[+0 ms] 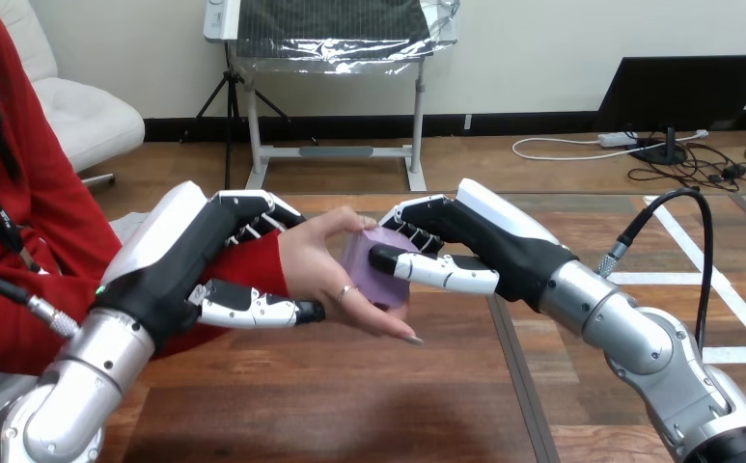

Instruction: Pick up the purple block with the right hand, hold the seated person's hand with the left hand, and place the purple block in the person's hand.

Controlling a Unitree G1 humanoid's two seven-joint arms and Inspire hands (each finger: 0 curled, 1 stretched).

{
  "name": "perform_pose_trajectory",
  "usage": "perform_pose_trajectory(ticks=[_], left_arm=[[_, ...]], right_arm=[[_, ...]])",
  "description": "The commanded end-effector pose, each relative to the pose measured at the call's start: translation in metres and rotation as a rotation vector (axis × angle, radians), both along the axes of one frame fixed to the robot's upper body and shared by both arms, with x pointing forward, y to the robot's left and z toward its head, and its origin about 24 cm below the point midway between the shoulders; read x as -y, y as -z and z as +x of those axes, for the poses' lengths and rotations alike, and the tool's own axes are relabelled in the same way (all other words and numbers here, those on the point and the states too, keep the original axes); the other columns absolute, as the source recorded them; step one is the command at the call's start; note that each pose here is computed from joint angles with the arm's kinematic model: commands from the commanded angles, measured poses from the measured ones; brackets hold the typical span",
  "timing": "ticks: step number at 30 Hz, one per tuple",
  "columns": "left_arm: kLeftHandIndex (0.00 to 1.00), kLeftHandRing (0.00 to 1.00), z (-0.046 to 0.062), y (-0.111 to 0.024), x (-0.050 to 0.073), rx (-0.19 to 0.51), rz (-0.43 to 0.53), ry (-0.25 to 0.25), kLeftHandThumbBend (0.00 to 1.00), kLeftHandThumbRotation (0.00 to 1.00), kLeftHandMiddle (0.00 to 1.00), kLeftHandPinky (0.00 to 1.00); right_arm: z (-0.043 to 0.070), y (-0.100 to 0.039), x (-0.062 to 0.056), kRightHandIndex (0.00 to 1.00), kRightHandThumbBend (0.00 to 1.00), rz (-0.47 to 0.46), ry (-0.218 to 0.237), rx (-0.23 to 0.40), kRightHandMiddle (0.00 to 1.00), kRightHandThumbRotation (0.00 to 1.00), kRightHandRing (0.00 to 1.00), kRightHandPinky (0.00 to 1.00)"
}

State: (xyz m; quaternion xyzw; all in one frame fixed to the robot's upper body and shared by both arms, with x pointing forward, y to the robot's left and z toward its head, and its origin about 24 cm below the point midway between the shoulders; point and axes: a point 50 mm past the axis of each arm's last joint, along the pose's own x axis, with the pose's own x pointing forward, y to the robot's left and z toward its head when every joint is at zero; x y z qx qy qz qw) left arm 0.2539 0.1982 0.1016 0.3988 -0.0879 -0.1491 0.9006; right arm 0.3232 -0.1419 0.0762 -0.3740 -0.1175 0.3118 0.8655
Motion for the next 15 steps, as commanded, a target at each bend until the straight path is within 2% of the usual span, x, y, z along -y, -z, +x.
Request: perform_pose_trajectory(ticks=[1,8,15], left_arm=[[0.63,0.59,-0.003,-0.016,0.004,0.074,0.024,0.023,0.81,0.3,0.61,0.49],[0.71,0.68,-0.009,-0.013,0.004,0.053,0.001,0.018,0.95,0.5,0.7,0.54],[0.76,0.74,-0.016,-0.008,0.005,0.037,-0.04,0.011,0.99,0.62,0.76,0.59]], right_arm=[[0.006,-0.015,0.007,0.65,0.71,0.038,0.02,0.057,0.64,0.99,0.6,0.53],[0.005,-0.012,0.01,0.67,0.8,0.044,0.027,0.038,0.65,1.0,0.62,0.55],[0.003,-0.009,0.015,0.69,0.86,0.061,0.039,0.01,0.66,1.0,0.63,0.56]])
